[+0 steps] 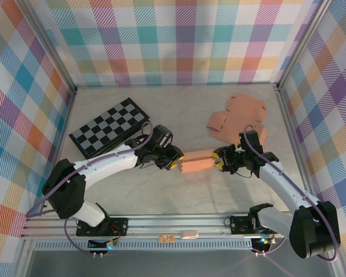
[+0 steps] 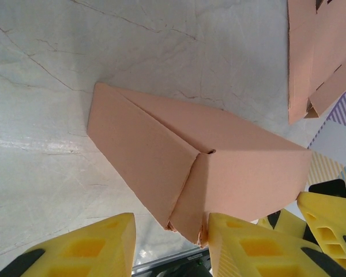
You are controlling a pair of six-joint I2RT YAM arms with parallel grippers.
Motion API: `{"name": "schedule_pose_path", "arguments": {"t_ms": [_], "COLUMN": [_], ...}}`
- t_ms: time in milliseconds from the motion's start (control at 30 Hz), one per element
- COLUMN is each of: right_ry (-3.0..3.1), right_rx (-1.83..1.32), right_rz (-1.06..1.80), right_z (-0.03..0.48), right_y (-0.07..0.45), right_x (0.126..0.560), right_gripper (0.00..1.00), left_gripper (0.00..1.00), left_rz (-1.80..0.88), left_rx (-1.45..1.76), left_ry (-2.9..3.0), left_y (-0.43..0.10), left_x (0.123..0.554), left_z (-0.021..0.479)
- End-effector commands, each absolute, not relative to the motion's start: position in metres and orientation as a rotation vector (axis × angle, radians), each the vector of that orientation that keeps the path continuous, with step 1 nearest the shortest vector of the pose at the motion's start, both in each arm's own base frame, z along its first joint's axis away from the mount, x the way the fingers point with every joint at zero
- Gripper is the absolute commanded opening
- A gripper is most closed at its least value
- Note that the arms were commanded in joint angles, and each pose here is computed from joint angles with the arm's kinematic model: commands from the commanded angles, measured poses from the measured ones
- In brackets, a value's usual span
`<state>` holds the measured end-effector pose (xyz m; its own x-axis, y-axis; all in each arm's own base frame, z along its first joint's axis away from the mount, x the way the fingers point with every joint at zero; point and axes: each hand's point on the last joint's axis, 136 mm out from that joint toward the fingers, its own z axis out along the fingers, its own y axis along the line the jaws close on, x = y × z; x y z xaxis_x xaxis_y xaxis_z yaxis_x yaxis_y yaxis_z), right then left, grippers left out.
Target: Fold the paper box
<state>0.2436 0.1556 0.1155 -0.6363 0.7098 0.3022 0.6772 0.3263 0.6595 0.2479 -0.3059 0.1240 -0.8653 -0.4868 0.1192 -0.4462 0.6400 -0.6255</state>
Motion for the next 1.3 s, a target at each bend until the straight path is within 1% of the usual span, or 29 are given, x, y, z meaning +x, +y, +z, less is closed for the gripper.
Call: {"name": "schedule_pose_path", "arguments": {"t_ms": [0,567,800,933,1067,1267], "right_ry": [2.575,2.670,2.687,2.694,2.663,2.581], "right_rx": [1.378,1.486,1.493,1.495,1.441,1.371], "right_rz": [1.157,0.995,0.954,0.946,0.960,0.966], "right_z": [0.101,0.081,0.084,0.085,0.102,0.146], "right_y": [0.149,0.139,0.137,0.137,0.137,0.134], "right_x": [0.230,0.212,0.213,0.213,0.223,0.240], "right_gripper": [0.40,0.32,0.30,0.31,0.35,0.43], "left_gripper": [0.36,0.29,0.28,0.27,0.34,0.44], "left_rz": [-1.013,-0.976,-0.990,-0.997,-1.006,-1.024], "left_rx": [-0.844,-0.857,-0.851,-0.844,-0.758,-0.640], "left_ry": [2.797,2.827,2.824,2.816,2.777,2.735], "left_y": [-0.299,-0.293,-0.294,-0.294,-0.297,-0.305], "left_x": [0.247,0.240,0.241,0.243,0.252,0.266], "left_z": [0.113,0.094,0.095,0.098,0.120,0.158]}}
